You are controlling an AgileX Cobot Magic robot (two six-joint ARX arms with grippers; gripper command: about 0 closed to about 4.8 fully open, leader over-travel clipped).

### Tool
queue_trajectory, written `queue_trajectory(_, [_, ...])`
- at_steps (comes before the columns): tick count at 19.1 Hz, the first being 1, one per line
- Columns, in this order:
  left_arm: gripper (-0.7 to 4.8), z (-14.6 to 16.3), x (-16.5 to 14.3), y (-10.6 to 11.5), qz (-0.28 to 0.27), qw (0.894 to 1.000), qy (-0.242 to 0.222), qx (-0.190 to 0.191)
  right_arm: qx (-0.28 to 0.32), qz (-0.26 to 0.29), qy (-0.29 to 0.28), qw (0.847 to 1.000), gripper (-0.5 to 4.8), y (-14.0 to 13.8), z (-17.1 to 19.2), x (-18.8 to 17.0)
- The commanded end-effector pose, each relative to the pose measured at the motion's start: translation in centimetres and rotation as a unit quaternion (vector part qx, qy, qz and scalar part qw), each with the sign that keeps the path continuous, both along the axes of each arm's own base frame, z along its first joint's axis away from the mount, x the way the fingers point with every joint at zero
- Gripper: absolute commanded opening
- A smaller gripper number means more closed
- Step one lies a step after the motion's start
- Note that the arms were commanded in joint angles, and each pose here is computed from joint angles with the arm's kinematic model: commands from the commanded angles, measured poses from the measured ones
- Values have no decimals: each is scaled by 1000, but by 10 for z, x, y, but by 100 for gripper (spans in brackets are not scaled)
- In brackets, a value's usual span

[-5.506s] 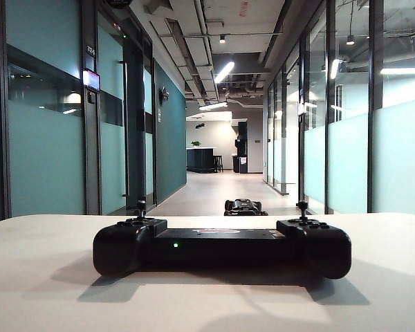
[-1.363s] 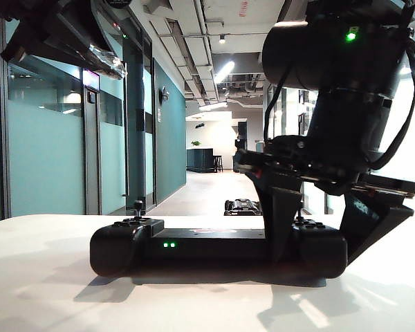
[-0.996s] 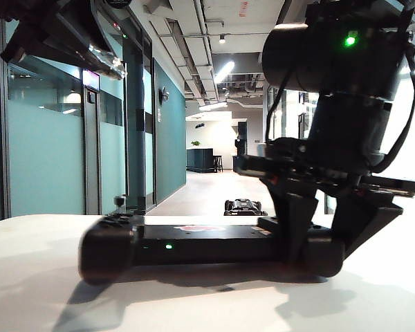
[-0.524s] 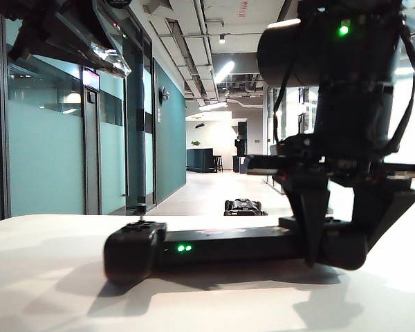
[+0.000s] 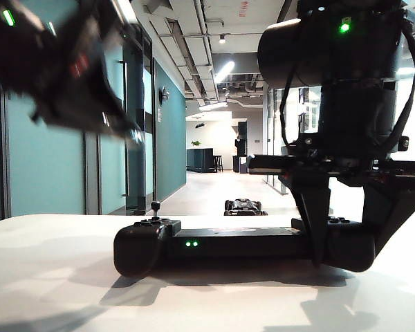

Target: Push the left joystick on the remote control sitting on the white table forward to make the robot dog walk in a straight line until it approaches the door.

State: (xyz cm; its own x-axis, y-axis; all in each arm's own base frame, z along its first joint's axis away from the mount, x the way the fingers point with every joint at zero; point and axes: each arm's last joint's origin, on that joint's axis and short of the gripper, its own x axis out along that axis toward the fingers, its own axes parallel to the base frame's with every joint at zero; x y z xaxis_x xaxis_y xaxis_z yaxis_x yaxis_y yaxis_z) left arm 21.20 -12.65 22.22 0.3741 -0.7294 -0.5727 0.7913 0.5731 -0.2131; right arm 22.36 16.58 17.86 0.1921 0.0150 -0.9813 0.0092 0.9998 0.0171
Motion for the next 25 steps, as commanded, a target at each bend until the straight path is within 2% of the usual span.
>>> queue_trajectory(1, [-5, -14, 9, -7, -49, 999, 4, -5, 4, -3, -10, 1000, 165, 1, 3, 1])
queue_trajectory(5, [-5, -34, 18, -12, -56, 998, 22, 12, 4, -3, -8, 1000, 165, 1, 3, 1])
queue_trajectory(9, [-5, -38, 24, -15, -63, 998, 14, 1, 6, -2, -6, 1000, 165, 1, 3, 1])
queue_trajectory(25, [-5, -63, 38, -22, -58, 998, 15, 6, 10, 3, 2, 1000, 165, 1, 3, 0])
